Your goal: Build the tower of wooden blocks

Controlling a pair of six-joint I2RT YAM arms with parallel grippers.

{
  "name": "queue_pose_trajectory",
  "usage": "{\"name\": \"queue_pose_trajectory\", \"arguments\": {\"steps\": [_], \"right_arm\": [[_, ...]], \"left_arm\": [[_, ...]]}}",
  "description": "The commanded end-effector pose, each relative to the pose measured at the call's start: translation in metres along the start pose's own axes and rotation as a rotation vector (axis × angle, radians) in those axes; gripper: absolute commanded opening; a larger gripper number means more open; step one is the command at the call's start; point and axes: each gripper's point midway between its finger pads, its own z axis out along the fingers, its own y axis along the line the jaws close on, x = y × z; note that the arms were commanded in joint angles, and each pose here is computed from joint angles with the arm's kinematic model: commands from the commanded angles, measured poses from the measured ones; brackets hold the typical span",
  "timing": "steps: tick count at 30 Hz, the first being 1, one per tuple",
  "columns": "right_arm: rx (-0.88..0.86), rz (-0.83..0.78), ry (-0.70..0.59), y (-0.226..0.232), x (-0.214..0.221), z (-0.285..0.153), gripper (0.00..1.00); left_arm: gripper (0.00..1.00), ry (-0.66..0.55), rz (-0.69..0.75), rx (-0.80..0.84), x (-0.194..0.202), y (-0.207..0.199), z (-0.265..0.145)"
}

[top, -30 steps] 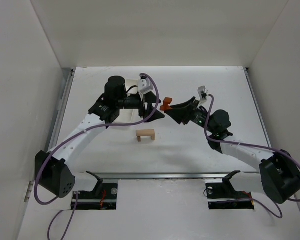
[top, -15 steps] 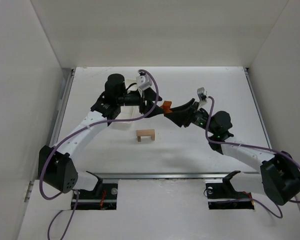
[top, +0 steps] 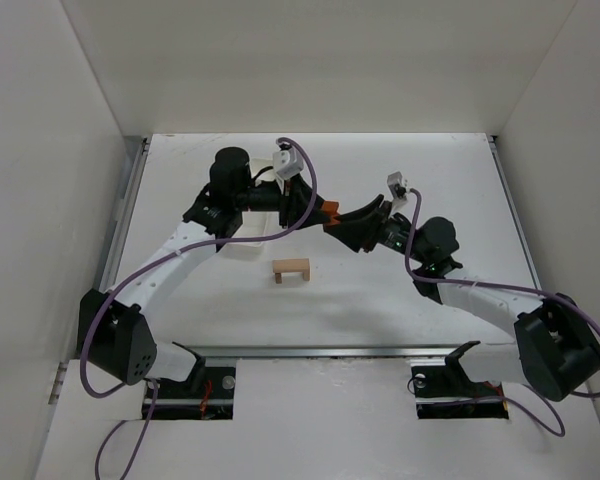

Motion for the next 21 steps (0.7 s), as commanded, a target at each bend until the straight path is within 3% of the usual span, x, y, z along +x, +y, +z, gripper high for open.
{"name": "queue_pose_trajectory", "arguments": {"steps": [1, 5, 10, 12, 13, 14, 15, 18, 21], "right_arm": [[-0.072, -0.072, -0.052, 0.018, -0.023, 0.008, 0.00], [-0.076, -0.078, -0.058, 0.021, -0.025, 0.007, 0.00], [-0.057, -0.066, -0.033, 0.015, -0.023, 0.011, 0.00], [-0.004, -0.044, 0.018, 0.004, -0.015, 0.013, 0.27], [0.023, -0.037, 0.035, -0.002, -0.011, 0.013, 0.35], [0.036, -0.039, 0.054, -0.004, -0.008, 0.011, 0.57], [0.039, -0.058, 0.060, -0.003, -0.011, 0.011, 0.66], [0.083, -0.065, 0.055, -0.003, -0.014, 0.004, 0.81], [0.134, -0.070, 0.037, -0.007, -0.016, -0.003, 0.89]], "left_arm": [[0.25, -0.039, 0.072, 0.044, -0.014, -0.009, -0.002], [0.25, -0.015, 0.062, 0.055, -0.008, -0.013, -0.004], [0.11, 0.007, 0.055, 0.054, -0.006, -0.014, -0.005], [0.10, 0.044, 0.081, 0.025, -0.008, -0.011, -0.009], [0.10, 0.059, 0.091, 0.003, -0.008, -0.008, -0.010], [0.01, 0.075, 0.103, -0.027, -0.008, -0.004, -0.012], [0.00, 0.091, 0.132, -0.093, -0.013, 0.006, -0.015], [0.00, 0.193, 0.200, -0.157, 0.001, 0.017, -0.026], [0.00, 0.276, 0.227, -0.233, 0.009, 0.028, -0.039]]}}
